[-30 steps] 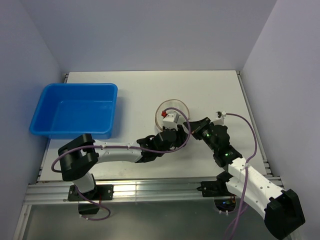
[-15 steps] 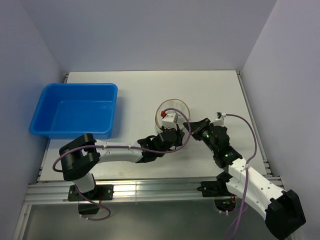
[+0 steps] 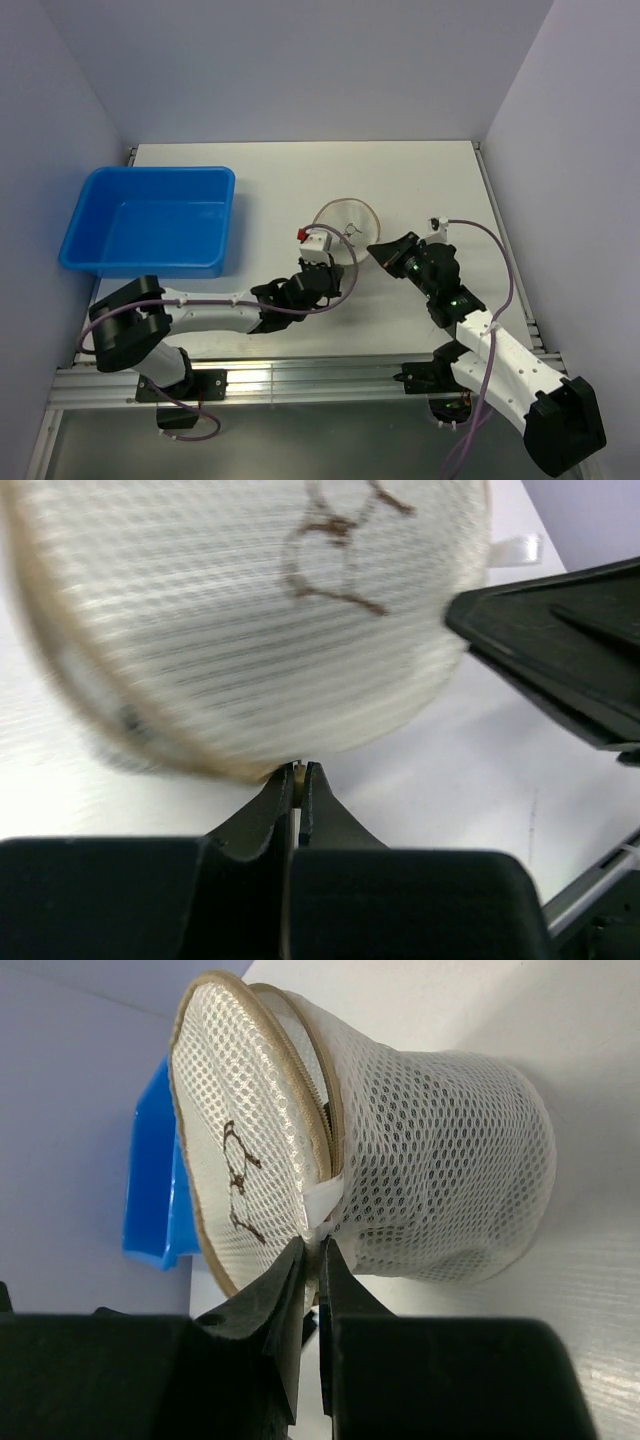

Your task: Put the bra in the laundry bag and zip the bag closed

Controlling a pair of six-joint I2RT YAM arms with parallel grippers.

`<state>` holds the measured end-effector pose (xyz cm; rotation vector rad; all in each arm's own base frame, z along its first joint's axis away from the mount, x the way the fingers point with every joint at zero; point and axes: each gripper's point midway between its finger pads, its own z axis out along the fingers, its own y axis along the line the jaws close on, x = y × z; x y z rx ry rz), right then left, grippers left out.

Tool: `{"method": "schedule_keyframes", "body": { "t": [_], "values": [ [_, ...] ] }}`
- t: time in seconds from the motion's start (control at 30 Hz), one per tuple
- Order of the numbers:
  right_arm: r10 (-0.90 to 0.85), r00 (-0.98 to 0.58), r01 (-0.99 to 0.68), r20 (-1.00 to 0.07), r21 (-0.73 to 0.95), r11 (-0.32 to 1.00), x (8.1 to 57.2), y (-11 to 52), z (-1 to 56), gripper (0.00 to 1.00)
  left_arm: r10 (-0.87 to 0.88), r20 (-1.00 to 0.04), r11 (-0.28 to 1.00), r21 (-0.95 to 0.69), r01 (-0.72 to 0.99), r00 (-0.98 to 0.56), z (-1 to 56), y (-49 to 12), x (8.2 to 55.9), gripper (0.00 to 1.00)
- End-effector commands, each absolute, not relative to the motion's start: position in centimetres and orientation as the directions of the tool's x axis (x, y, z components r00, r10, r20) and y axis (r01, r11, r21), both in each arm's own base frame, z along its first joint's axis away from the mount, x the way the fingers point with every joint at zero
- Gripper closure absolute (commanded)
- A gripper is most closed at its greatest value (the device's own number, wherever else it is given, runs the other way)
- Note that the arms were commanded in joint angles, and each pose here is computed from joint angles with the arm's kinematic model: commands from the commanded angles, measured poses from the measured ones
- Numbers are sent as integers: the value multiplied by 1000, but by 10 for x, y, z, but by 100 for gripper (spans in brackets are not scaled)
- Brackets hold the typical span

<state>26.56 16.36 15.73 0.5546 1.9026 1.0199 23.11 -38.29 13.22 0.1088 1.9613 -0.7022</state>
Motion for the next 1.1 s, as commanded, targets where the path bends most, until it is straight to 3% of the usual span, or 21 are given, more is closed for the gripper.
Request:
{"method": "schedule_keyframes", "body": {
  "t": [0.0, 0.4, 0.63, 0.7, 0.73, 0.8, 0.9, 0.93, 1.0, 1.07],
  "values": [
    [659, -520, -57, -544, 792, 608, 274, 161, 166, 100, -246, -877, 874, -385, 297, -413, 149, -341, 245, 100],
    [544, -547, -91, -636, 691, 717, 315, 152, 173, 100, -298, -894, 910, -372, 182, -335, 169, -245, 249, 100],
    [451, -608, -170, -653, 663, 729, 349, 175, 202, 100, -319, -869, 862, -432, 266, -379, 169, -258, 237, 100],
    [453, -606, -162, -654, 658, 735, 352, 174, 203, 90, -339, -845, 826, -478, 299, -413, 168, -274, 232, 100],
    [459, -601, -165, -654, 664, 730, 349, 174, 206, 71, -342, -831, 798, -504, 331, -439, 169, -285, 226, 100],
    [457, -602, -181, -655, 669, 721, 339, 179, 209, 47, -364, -805, 752, -550, 362, -468, 171, -306, 218, 100],
    [478, -577, -184, -662, 676, 714, 308, 182, 208, 27, -400, -772, 694, -608, 387, -495, 183, -330, 212, 100],
    [506, -592, -140, -628, 698, 702, 294, 180, 188, 25, -430, -760, 663, -632, 401, -488, 193, -337, 211, 100],
    [568, -533, -165, -627, 735, 657, 275, 176, 203, 18, -447, -742, 621, -659, 425, -499, 201, -349, 207, 100],
    [632, -508, -168, -585, 787, 594, 255, 174, 203, 18, -457, -737, 595, -670, 444, -499, 209, -362, 206, 100]
  ]
}}
